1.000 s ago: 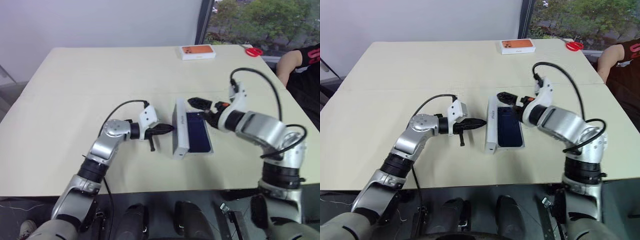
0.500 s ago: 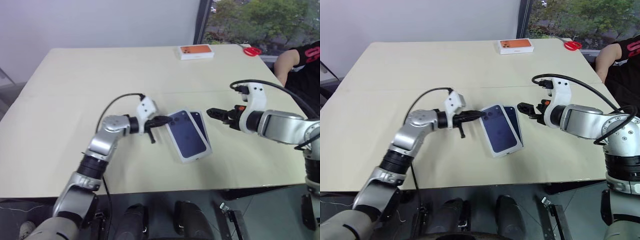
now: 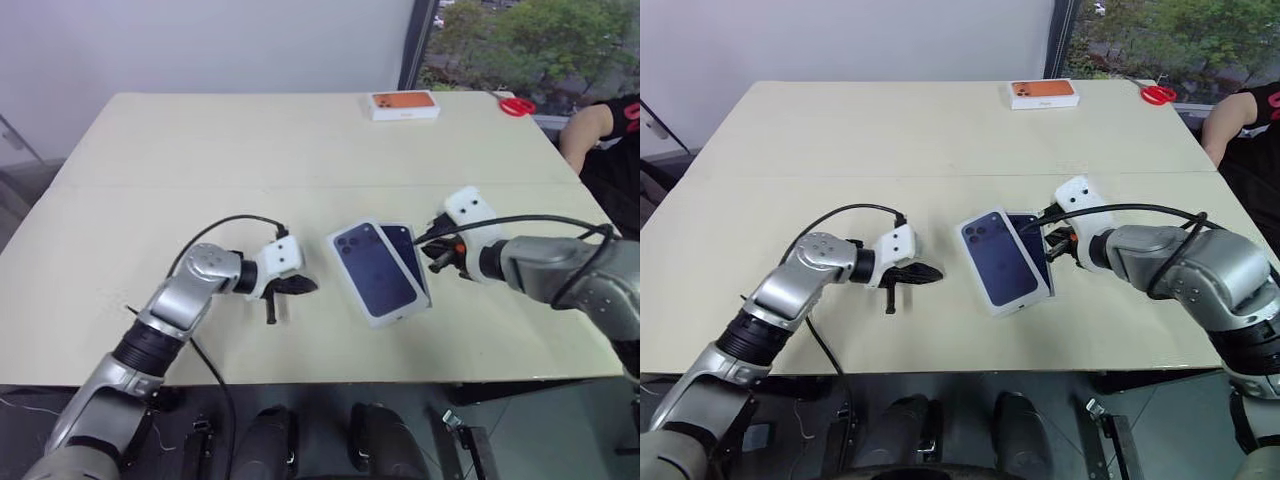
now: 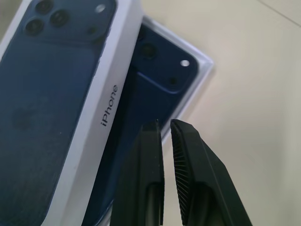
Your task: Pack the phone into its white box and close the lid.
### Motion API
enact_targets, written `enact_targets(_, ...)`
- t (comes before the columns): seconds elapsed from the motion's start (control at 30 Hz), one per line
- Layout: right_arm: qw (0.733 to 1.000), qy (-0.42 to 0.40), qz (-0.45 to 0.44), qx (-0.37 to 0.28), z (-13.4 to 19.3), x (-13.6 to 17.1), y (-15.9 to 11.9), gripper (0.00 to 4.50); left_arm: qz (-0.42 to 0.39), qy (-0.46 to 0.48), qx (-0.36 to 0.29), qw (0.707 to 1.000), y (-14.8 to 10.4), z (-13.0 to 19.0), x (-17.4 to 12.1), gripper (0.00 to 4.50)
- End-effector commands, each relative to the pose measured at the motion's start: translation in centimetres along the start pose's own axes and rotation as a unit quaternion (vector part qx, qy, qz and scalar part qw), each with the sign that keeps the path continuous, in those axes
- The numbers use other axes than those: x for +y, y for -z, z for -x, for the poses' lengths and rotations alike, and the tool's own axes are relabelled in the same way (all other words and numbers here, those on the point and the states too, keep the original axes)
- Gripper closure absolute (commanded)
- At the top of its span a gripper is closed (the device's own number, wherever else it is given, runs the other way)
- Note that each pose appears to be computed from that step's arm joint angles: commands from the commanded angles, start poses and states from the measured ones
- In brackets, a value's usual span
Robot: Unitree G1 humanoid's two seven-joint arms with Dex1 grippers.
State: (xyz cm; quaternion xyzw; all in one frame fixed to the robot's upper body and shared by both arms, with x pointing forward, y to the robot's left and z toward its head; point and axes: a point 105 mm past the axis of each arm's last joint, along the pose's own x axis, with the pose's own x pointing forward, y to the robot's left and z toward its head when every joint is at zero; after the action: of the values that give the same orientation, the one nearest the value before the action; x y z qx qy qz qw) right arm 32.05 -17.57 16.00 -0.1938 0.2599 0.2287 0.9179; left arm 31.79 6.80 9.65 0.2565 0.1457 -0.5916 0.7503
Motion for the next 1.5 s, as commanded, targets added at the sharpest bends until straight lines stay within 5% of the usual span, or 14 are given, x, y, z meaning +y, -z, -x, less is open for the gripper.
enact_targets(0.03, 0.999, -0.004, 0.023, -0.031, 0.0, 0.4, -1.6, 4.07, -0.01, -0.025, -0.003, 1.0, -1.5, -1.1, 0.9, 4.5)
enact_targets(0.77, 1.0, -0.013, 0.015, -0.018, -0.7, 0.9, -0.6, 4.07, 0.026, -0.113, -0.125, 0.985, -6.2, -3.9, 3.0, 4.5)
enact_targets(1.5, 1.0, 0.012, 0.0, -0.003, -0.4, -0.2, 0.8, 4.07, -0.004, -0.063, -0.14, 0.988, -7.9, -5.8, 1.4, 4.5)
